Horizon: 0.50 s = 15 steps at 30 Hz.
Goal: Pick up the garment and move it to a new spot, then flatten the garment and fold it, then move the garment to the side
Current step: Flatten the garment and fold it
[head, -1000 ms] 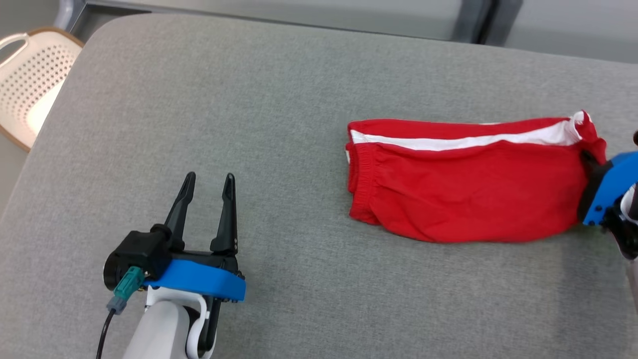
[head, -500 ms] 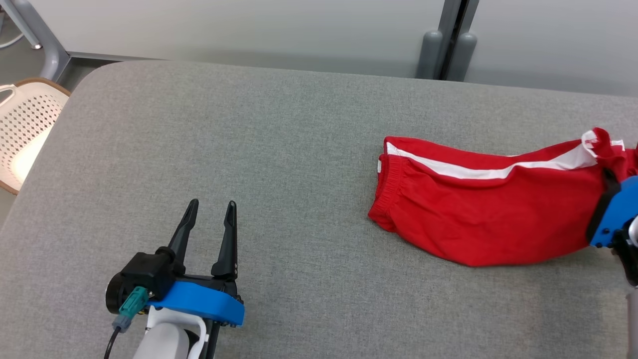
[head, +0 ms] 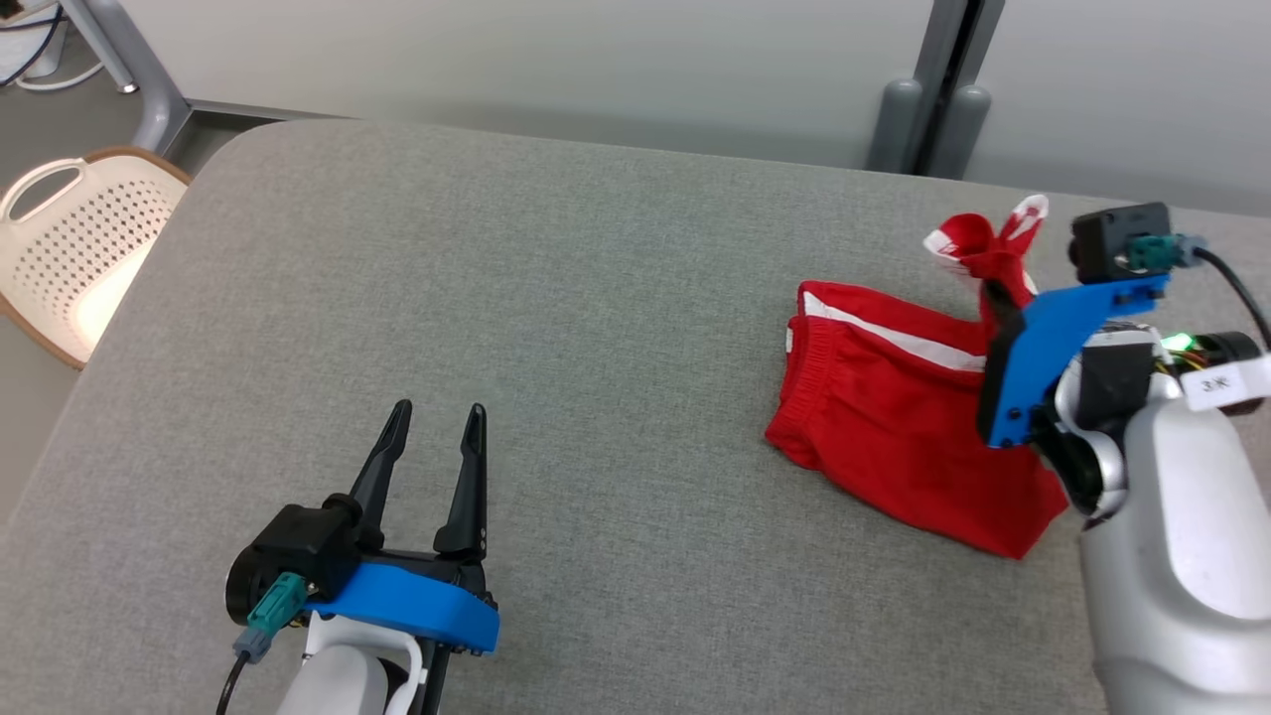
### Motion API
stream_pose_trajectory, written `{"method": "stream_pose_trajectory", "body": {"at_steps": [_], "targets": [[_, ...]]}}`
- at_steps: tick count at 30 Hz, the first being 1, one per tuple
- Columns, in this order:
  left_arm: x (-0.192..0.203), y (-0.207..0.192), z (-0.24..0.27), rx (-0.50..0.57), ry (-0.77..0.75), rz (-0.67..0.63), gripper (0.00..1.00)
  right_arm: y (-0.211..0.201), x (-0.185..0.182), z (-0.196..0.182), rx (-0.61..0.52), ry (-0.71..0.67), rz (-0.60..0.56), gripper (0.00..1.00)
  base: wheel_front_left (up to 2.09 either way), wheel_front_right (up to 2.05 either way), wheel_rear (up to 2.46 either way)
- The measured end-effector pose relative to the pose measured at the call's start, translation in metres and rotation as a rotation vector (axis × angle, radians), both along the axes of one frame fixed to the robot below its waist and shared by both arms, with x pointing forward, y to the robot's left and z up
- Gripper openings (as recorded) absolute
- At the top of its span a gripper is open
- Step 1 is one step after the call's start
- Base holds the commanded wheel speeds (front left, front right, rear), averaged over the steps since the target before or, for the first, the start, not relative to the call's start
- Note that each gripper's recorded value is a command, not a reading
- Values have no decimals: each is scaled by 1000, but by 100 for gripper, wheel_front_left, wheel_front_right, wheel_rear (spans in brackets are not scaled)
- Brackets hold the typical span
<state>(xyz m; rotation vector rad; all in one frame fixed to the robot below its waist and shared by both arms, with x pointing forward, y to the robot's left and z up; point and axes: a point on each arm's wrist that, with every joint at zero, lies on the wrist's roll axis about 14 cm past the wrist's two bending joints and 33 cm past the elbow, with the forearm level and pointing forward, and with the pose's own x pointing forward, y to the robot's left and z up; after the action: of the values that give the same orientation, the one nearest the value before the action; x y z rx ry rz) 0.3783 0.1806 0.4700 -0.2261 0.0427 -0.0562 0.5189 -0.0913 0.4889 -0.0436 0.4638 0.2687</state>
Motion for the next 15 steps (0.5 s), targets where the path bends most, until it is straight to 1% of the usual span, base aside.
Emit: {"method": "stream_pose_trajectory", "body": {"at_steps": [4,5,8,13,14,15], "targets": [[-2,5,0,-4,2,19,100,33,0,-12,-5,49,81,0,0,0,0],[-3,7,0,-8,3,28,100,47,-1,-21,-11,78,120,0,0,0,0],[-4,10,0,-13,3,37,100,65,-5,-36,-29,118,172,0,0,0,0],[-7,14,0,-11,6,51,100,89,-11,-50,-7,165,236,0,0,0,0],[-7,15,0,-11,7,53,100,93,-13,-52,-2,170,246,17,0,0,0],[-7,15,-1,-11,7,55,100,96,-14,-54,6,176,252,100,0,0,0]]}}
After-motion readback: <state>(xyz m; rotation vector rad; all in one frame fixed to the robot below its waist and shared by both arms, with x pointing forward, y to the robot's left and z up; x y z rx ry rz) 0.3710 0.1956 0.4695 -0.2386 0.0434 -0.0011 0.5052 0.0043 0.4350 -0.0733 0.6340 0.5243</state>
